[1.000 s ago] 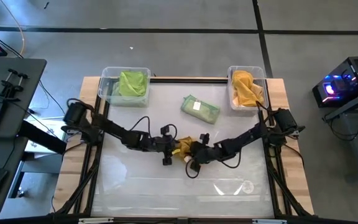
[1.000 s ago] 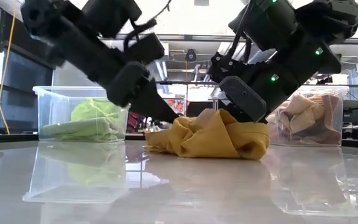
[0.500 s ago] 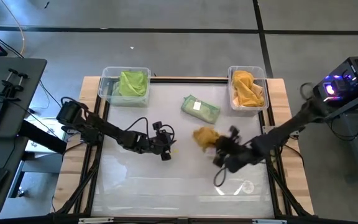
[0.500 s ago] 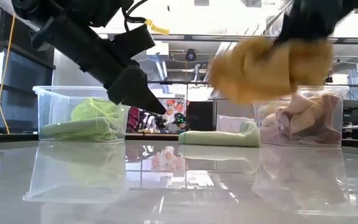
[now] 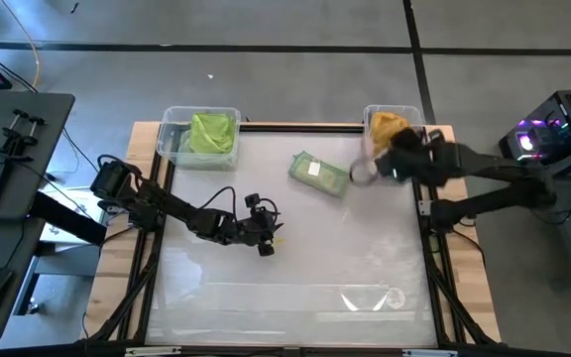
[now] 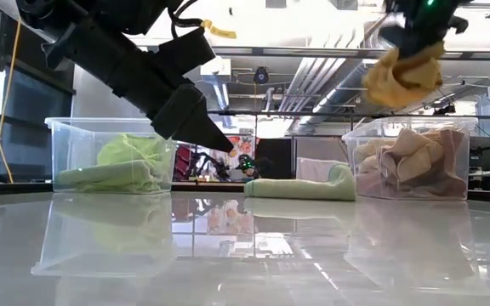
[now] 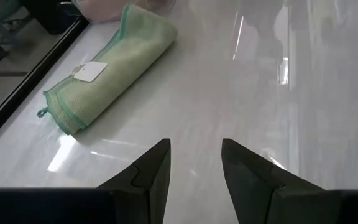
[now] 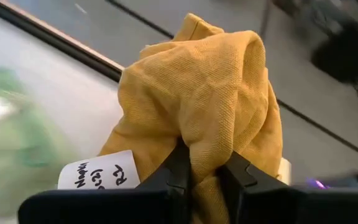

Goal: Sort towels by color in basket
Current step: Put the yellow kitchen towel into the right transparent bin

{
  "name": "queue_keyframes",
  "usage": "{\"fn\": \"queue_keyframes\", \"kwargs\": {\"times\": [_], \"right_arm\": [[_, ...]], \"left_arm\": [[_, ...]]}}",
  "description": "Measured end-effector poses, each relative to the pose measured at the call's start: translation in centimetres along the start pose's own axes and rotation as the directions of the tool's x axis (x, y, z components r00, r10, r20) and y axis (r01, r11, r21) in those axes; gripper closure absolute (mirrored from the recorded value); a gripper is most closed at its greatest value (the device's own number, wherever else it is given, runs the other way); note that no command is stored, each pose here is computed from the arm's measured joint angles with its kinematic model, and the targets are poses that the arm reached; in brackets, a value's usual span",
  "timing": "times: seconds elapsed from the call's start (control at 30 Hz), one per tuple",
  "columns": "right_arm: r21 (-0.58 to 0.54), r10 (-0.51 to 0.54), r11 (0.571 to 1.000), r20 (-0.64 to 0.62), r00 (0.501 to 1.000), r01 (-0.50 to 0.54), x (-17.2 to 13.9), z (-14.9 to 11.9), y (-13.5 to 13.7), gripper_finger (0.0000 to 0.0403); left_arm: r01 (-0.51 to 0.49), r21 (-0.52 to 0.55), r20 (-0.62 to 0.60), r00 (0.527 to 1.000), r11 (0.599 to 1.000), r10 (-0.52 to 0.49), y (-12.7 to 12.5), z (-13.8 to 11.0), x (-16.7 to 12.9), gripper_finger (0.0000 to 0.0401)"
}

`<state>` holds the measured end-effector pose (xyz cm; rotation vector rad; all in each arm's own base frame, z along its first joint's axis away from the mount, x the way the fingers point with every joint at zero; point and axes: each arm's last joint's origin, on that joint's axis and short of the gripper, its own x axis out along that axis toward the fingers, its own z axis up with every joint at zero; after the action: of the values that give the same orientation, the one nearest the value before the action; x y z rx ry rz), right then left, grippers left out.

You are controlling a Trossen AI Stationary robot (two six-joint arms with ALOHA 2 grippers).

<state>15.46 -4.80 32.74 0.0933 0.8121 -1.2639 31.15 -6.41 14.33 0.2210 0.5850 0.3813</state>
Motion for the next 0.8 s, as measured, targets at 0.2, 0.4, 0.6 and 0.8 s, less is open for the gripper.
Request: {"fn": "queue_keyframes", "kwargs": {"times": [0.2, 0.4, 0.6, 0.8], "right_arm": [[-0.032, 0.055, 0.998, -0.159, 0.986, -0.061, 6.8, 0.2, -1.0, 0.037], [0.006, 0.062, 0.998, -0.217, 0.974, -0.062, 12.0, -2.4, -1.9, 0.0356], [0.001, 0.092, 0.995, -0.266, 0.96, -0.096, 13.7, -4.1, -2.4, 0.0329], [0.019, 0.182, 0.983, -0.271, 0.945, -0.184, 12.2, -2.0, -3.2, 0.0256]], "left_arm": [[0.0, 0.001, -0.001, 1.0, 1.0, 0.0, 0.0, 0.0, 0.0, 0.027], [0.001, -0.002, 0.002, 1.0, 1.0, -0.001, 0.0, 0.0, 0.0, 0.027], [0.001, -0.006, 0.009, 1.0, 1.0, -0.001, 0.0, 0.1, 0.0, 0.027], [0.002, -0.008, 0.011, 1.0, 1.0, -0.001, 0.0, 0.1, 0.0, 0.027]]}}
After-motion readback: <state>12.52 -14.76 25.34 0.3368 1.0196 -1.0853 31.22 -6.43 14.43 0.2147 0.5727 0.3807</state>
